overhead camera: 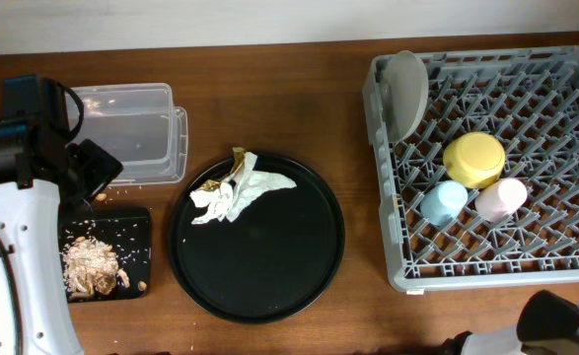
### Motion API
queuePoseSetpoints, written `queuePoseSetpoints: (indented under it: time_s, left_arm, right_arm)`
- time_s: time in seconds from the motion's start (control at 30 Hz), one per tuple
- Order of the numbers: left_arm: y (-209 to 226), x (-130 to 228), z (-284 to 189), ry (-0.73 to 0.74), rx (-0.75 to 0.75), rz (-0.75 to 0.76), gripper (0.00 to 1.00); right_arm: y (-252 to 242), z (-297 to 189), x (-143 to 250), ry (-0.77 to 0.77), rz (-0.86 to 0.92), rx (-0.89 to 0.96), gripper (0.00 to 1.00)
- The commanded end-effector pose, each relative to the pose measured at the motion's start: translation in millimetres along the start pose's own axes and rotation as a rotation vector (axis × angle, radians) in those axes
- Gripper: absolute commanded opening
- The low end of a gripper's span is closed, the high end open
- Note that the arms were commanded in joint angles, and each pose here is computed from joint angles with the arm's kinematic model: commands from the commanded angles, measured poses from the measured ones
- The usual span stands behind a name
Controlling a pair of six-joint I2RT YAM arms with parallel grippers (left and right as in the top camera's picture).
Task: Sort waste into correct bins and load items into the dishwasher rack
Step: 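Withdraw the right gripper to the rack's lower right, then move the left gripper to the crumpled white tissue and grasp it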
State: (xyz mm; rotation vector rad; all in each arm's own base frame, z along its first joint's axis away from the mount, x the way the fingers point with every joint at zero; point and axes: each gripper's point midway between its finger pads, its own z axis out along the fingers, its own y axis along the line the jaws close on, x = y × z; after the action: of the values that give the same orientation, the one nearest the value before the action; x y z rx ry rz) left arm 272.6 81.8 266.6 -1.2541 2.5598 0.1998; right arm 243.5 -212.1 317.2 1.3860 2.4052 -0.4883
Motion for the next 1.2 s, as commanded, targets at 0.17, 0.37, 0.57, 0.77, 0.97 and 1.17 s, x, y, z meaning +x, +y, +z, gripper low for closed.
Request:
queuePoseSetpoints:
  time_s: [0.17, 0.37, 0.57, 0.77, 0.97, 1.17]
  left_arm:
    - [-7, -6, -3, -0.027, 0.043, -0.009, 0.99]
    - [-70, 37, -17, 0.206, 0.387, 0.072, 0.99]
    - [-142, 78, -14, 0.121, 0.534, 0.51, 0.89]
    - [-188, 109, 41, 0.02, 0.433, 0.663, 0.76]
    - [-218, 145, 105, 0.094, 0.379, 0.711, 0.58]
    - [-234, 168, 165, 0.147, 0.304, 0.775, 0.52]
  right_arm:
    - [-1, 8, -1, 0.016, 0.004, 0.03, 0.99]
    - [-1, 8, -1, 0.016, 0.004, 0.03, 0.99]
    - [-1, 8, -1, 0.016, 0.005, 0.029, 0.99]
    - [-1, 8, -1, 0.016, 0.005, 0.029, 0.99]
    - [-1, 8, -1, 0.016, 0.005, 0.029, 0.99]
    - [-1, 8, -1, 0.016, 0.005, 0.029, 0.99]
